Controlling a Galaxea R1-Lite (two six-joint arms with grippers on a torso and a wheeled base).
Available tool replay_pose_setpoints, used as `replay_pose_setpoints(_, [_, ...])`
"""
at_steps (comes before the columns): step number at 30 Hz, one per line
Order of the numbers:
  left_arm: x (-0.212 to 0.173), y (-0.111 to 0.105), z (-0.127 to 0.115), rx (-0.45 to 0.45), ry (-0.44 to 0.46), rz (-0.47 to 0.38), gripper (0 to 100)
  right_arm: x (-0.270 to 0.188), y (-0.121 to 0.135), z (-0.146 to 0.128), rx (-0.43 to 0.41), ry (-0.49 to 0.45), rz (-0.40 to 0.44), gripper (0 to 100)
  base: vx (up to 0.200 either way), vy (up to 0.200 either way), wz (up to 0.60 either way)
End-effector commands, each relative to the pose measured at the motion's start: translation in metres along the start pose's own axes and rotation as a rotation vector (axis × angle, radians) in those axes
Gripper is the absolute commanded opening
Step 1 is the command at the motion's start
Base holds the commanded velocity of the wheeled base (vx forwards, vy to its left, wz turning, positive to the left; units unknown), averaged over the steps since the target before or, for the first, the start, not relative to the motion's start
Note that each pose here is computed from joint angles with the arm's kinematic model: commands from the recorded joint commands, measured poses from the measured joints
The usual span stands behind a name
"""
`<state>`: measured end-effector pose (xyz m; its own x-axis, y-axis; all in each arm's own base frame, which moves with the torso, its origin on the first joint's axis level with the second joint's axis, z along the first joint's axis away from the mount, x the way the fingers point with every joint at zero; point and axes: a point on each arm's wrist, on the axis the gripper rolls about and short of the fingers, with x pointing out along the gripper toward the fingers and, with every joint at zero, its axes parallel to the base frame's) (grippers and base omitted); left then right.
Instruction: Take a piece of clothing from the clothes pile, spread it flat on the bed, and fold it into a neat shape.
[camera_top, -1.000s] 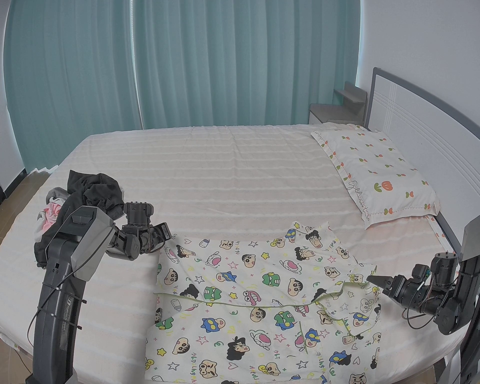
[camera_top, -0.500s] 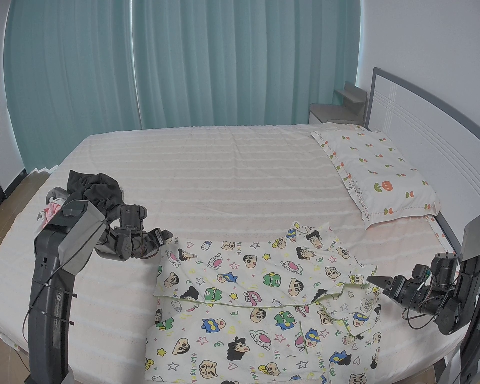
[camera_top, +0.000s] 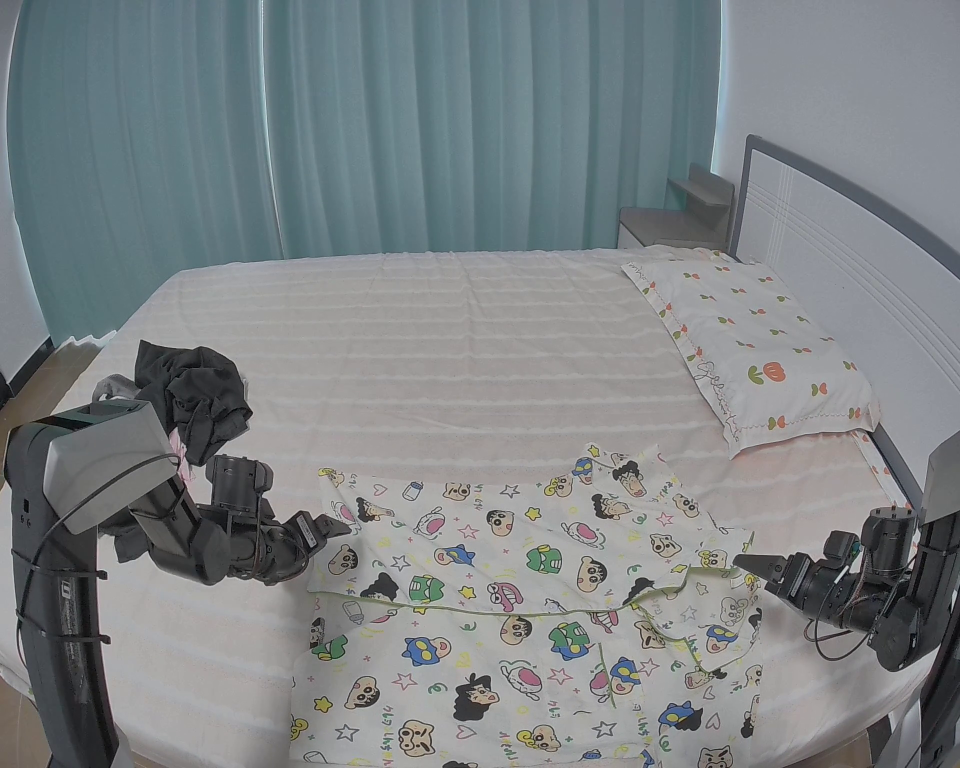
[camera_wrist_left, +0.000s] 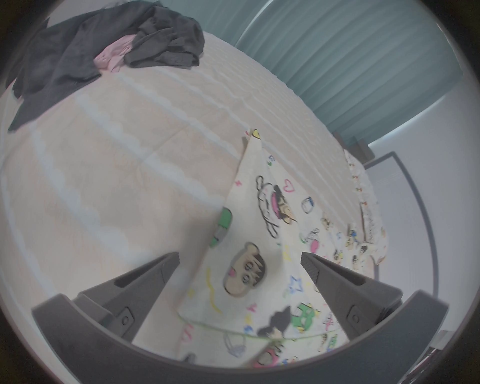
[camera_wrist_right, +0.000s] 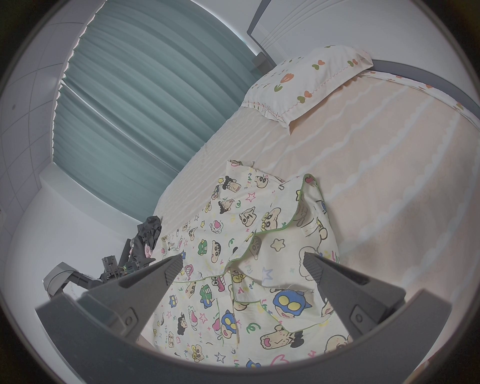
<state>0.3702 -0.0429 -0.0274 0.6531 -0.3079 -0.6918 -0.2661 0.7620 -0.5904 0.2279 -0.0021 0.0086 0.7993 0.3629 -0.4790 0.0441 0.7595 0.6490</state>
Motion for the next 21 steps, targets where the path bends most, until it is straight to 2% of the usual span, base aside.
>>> replay_pose_setpoints(1, [-0.020,-0.014,-0.026,0.023,0.013,-0.006,100,0.000,0.000,0.001,-0.004,-0.011,0.007,100,0.000,0.000,0.00])
replay_pose_setpoints(4, [-0.016,-0.018,-0.039,0.048,-0.013,0.061,100,0.000,0.000,0.001,-0.004,-0.011,0.007,100,0.000,0.000,0.00])
replay_pose_setpoints(7, [-0.016,-0.022,-0.050,0.072,-0.014,0.089,100,0.000,0.000,0.001,-0.004,-0.011,0.007,100,0.000,0.000,0.00])
replay_pose_setpoints(21, [-0.011,-0.026,-0.062,0.097,-0.057,0.152,100,0.000,0.001,0.001,-0.005,-0.012,0.007,100,0.000,0.000,0.00])
